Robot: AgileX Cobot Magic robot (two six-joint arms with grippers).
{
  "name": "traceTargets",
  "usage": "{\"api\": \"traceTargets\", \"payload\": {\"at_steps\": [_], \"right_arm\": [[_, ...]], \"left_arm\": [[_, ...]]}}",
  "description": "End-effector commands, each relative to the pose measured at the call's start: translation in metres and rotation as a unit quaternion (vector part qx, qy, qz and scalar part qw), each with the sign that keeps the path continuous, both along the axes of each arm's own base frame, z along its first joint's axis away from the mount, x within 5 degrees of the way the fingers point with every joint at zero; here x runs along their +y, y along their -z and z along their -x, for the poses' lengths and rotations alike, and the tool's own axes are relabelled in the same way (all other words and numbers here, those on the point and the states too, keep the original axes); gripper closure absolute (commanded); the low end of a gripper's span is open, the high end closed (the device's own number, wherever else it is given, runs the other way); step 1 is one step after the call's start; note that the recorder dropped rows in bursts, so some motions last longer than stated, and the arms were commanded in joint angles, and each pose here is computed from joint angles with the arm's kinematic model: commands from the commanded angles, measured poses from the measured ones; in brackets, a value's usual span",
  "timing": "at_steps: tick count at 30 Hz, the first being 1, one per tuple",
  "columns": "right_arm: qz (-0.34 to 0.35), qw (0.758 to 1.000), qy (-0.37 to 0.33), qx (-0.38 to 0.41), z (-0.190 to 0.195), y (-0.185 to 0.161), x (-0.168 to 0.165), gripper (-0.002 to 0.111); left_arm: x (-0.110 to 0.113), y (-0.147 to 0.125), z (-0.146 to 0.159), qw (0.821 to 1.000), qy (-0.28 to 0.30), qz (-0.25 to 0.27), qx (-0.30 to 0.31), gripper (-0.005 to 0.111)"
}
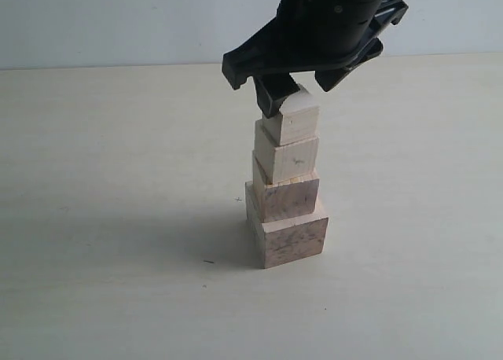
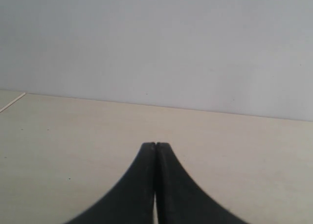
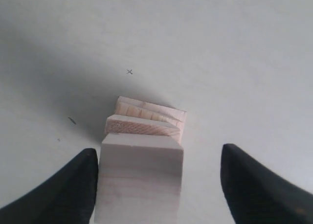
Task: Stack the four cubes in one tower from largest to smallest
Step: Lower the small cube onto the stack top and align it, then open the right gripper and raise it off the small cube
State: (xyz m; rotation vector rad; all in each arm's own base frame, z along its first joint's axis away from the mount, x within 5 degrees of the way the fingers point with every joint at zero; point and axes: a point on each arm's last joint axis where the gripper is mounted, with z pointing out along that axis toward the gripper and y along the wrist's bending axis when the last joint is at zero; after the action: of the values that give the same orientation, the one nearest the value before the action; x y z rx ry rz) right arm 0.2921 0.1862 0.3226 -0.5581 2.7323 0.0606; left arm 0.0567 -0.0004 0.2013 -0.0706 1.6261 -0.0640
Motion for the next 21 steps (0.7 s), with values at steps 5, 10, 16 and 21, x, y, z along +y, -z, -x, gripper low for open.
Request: {"api": "traceTargets", "payload": {"at_steps": [5, 10, 16, 21], "right_arm": [[-0.007, 1.000, -0.007, -0.008, 0.000, -0.003, 0.002, 0.041], [-0.021, 1.000, -0.018, -0.004, 0.001, -0.003, 0.005, 0.041], [-0.039, 0.999, -0.013, -0.015, 0.008, -0.016, 0.001, 0.041], [-0.049, 0.999, -0.011, 0.001, 0.011, -0.016, 0.003, 0.041]], "left_arm": [[0.000, 0.001, 0.000, 1.000, 0.003, 0.004, -0.002, 0.107], [0.000, 0.001, 0.000, 1.000, 0.003, 0.004, -0.002, 0.107], [0.000, 0.001, 0.000, 1.000, 0.004, 0.003, -0.002, 0.107], [0.000, 0.001, 0.000, 1.000, 0.003, 0.004, -0.002, 0.107]]}}
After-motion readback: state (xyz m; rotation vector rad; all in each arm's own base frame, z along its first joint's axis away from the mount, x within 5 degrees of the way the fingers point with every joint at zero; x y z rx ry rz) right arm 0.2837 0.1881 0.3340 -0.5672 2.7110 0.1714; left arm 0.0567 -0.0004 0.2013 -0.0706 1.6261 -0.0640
